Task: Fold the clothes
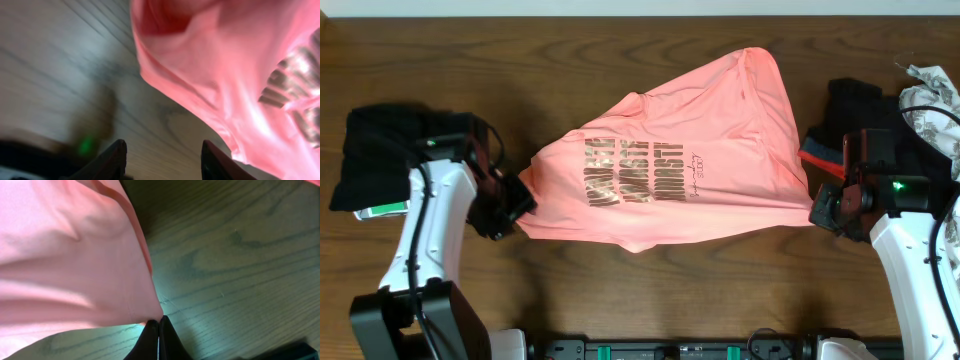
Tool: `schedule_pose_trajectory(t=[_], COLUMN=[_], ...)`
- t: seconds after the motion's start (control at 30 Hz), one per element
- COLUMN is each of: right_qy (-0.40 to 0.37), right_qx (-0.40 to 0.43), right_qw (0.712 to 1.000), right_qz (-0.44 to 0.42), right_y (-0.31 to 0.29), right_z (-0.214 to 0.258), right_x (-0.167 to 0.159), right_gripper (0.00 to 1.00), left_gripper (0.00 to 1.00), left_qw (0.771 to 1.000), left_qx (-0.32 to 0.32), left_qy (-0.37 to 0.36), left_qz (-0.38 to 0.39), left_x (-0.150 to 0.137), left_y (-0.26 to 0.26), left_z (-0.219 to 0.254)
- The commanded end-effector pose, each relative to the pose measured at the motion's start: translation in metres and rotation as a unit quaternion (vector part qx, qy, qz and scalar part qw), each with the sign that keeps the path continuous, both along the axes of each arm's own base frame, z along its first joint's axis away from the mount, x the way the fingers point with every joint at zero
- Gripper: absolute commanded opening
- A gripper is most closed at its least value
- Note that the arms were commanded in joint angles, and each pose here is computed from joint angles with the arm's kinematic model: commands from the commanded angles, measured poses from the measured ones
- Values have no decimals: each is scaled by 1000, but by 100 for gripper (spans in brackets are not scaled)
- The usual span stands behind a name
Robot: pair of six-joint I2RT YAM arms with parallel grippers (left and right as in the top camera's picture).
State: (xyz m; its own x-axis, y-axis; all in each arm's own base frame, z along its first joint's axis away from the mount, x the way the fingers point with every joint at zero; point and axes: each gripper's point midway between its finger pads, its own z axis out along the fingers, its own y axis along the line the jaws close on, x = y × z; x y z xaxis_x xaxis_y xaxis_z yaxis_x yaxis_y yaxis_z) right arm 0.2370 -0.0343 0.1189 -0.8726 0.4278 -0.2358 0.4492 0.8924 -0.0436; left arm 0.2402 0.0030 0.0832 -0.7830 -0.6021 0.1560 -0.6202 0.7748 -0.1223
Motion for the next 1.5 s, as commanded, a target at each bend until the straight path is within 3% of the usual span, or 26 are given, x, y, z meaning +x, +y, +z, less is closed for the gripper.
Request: schedule_pose_trajectory(t=[0.0,0.33,0.7,0.93,1.0,1.1,1.13,1.47], right_qy=[0,6,5,5,5,5,5,-17], right_qx=[-10,-10,-7,-7,-7,-7,-7,3], right_qw=[1000,1000,1000,1000,1000,1000,1000,999], right_qz=[2,16,17,17,17,17,17,37], right_y=[-5,-4,-3,-3,-3,-3,-3,2], right_z=[2,2,2,2,2,2,2,4], right_x=[2,0,0,0,0,0,0,11], right_gripper=[1,1,1,1,1,1,1,1], left_gripper=[50,57,60,59,48,13,6,6], left_qw=[999,997,995,996,995,994,994,984], left_qx=[-31,66,67,23,20,18,15,-50], left_qy=[17,-44,-67,-84,-89,-90,-90,-145], left_qz=[-11,-14,-23,-32,-43,-54,-59,-85], left_x=[-15,3,9,16,17,17,17,33], left_y=[-13,21,21,5,1,-4,-7,-33], left_z=[-23,-63,-82,-92,-92,-92,-92,-58])
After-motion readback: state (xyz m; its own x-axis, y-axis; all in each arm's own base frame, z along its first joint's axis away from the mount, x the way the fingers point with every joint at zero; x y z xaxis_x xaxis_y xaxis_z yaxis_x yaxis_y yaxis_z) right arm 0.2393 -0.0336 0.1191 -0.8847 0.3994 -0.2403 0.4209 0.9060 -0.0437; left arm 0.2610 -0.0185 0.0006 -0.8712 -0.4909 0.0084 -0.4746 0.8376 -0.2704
